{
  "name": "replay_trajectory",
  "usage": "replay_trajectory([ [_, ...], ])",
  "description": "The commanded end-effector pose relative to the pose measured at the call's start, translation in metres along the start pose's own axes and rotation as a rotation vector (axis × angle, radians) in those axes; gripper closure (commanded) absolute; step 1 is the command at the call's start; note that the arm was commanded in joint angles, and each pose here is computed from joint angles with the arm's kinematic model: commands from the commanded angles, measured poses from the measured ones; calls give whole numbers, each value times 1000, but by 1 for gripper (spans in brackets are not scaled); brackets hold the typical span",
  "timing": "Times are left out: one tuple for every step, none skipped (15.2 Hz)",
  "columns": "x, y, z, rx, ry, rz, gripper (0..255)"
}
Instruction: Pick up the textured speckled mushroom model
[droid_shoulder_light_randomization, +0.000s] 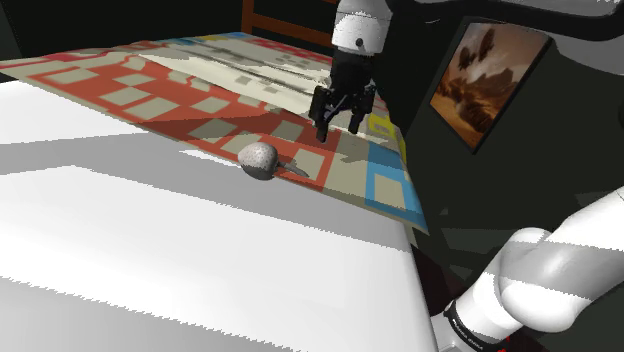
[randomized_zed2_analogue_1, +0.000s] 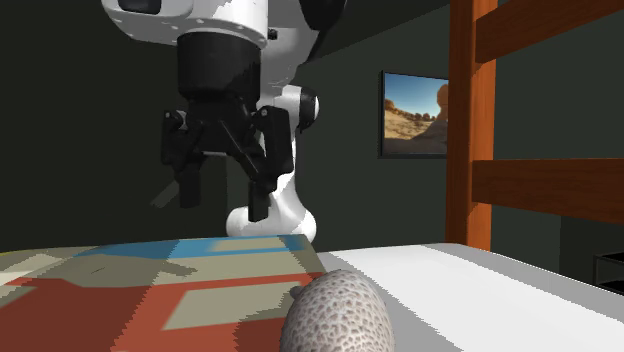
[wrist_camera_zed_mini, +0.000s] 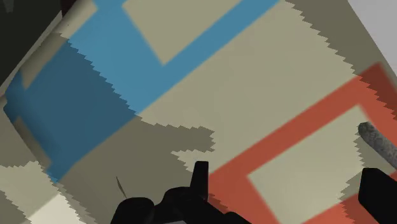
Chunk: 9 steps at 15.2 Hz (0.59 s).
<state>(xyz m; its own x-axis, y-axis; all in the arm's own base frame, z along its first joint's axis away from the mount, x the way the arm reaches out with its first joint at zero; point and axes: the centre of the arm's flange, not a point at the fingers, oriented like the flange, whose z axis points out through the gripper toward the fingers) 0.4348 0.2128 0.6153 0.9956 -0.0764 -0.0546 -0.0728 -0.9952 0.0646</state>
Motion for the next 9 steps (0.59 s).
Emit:
replay_trajectory([
  [8, -30, -2, -16, -10, -14, 0],
  [12, -44, -3, -25, -15, -21, 0],
  [16, -58, -4, -33, -19, -29, 0],
  [20, -72, -5, -42, -24, -36, 0],
  [24, -86, -6, -50, -29, -43, 0],
  [28, -100, -7, -59, -33, -50, 0],
  [31, -114, -8, -67, -38, -58, 0],
  [35, -128, -8, -76, -43, -65, 0],
  [39, -143, -9, -84, -48, -72, 0],
])
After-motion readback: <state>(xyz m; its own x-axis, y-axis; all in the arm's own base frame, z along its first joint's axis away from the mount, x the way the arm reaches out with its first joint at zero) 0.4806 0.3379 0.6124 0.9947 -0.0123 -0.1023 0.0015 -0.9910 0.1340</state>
